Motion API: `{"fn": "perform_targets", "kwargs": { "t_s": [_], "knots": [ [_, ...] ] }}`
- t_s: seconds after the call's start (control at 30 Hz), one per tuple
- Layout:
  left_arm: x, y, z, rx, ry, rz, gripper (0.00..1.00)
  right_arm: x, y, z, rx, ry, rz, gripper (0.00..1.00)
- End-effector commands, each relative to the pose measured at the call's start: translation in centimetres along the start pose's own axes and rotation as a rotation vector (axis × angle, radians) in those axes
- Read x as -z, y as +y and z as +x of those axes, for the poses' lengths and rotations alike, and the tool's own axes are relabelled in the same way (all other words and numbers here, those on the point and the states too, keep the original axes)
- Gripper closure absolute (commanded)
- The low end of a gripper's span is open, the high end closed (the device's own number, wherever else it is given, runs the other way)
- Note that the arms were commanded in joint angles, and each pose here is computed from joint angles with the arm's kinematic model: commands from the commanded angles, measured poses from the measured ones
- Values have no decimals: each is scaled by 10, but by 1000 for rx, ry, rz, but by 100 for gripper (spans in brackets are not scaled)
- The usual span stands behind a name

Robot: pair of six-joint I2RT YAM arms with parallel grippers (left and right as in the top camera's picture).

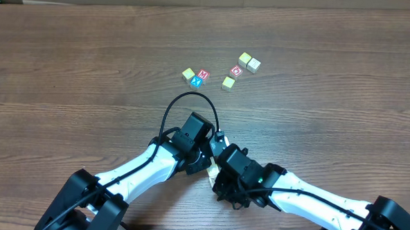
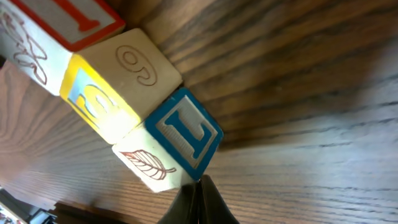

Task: Flip 3 blocks
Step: 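Keep turning the row until it points front-to-back between the grippers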

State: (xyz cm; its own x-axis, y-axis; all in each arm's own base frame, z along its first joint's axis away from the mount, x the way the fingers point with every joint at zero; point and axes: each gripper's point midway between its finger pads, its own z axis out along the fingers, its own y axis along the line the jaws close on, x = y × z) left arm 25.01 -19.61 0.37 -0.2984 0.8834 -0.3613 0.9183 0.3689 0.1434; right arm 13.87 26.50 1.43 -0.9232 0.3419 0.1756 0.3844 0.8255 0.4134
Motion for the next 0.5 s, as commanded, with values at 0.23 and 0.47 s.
{"fn": "perform_targets", "kwargs": {
  "t_s": [0.23,0.47],
  "knots": [
    [-4,-19,0,-29,-17,87,96,0,7,-9,-16,-57,-19,96],
    [-4,-18,-2,-50,-25,81,96,0,7,-9,-15,-54,-19,96]
  ]
}}
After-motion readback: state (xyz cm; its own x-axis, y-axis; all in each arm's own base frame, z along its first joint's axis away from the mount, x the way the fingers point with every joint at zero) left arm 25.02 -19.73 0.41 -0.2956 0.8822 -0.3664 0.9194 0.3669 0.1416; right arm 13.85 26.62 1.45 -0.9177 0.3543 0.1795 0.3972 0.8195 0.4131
